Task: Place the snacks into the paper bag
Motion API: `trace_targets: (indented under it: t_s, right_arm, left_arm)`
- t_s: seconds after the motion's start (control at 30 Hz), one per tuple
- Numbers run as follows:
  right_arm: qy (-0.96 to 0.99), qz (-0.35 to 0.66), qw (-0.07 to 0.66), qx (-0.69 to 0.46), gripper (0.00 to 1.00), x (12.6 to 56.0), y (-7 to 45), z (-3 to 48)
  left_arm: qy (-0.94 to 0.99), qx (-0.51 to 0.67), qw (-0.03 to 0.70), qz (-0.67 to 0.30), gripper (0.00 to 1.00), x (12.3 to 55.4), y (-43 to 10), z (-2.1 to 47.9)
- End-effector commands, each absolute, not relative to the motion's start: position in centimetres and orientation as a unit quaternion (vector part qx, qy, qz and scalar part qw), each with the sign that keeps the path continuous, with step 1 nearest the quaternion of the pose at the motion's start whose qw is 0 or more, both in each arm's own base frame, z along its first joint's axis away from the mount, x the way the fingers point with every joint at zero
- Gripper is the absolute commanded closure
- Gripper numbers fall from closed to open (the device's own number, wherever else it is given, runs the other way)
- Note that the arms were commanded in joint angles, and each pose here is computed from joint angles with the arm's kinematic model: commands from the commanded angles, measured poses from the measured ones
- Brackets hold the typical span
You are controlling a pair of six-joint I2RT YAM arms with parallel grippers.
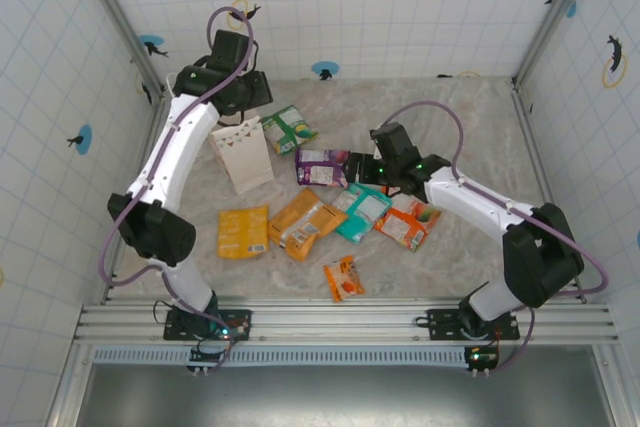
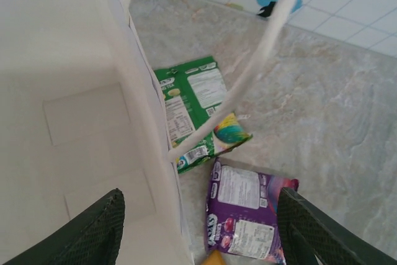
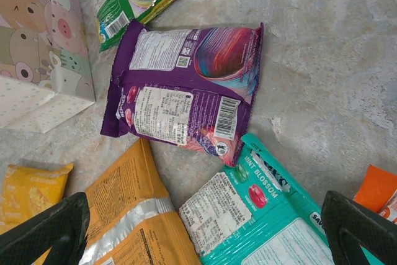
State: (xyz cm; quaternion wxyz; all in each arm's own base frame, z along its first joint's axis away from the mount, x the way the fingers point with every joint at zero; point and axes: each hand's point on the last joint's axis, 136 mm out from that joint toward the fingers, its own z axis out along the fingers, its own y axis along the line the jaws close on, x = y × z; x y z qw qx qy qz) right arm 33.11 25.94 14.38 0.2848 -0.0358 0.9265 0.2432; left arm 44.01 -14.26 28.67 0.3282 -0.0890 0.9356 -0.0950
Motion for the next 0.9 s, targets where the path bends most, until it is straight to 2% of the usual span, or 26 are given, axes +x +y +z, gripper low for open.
trace_targets:
  t_s: [0.0,0.17,0.33,0.37,0.5,0.6,0.87]
  right_arm:
    - [0.915,0.262,0.303,-0.038,0.02,34.3,26.9,16.2]
    - [0.916,0.263,0.299,-0.039,0.02,34.2,27.0,16.0]
    - [0.918,0.262,0.295,-0.039,0.02,34.4,27.0,15.7]
    - [0.918,0.262,0.294,-0.039,0.02,34.4,27.0,15.7]
    - [0.918,0.262,0.295,-0.041,0.02,34.5,27.1,15.8]
    - [0.918,0.262,0.296,-0.041,0.02,34.4,27.0,15.9]
    - [0.914,0.267,0.301,-0.043,0.02,34.2,27.1,16.1]
  left_arm:
    - [0.938,-0.105,0.32,-0.083,0.38,44.8,-13.7,27.8]
    - [0.941,-0.125,0.302,-0.09,0.53,46.2,-13.2,25.9]
    - [0.941,-0.129,0.3,-0.089,0.57,47.2,-12.9,24.9]
    - [0.941,-0.129,0.298,-0.09,0.61,47.2,-12.8,24.8]
    - [0.945,-0.112,0.294,-0.092,0.87,47.1,-13.0,24.7]
    - [0.947,-0.087,0.296,-0.093,0.98,46.7,-12.7,25.4]
    - [0.947,0.008,0.312,-0.071,1.0,45.4,-10.4,26.7]
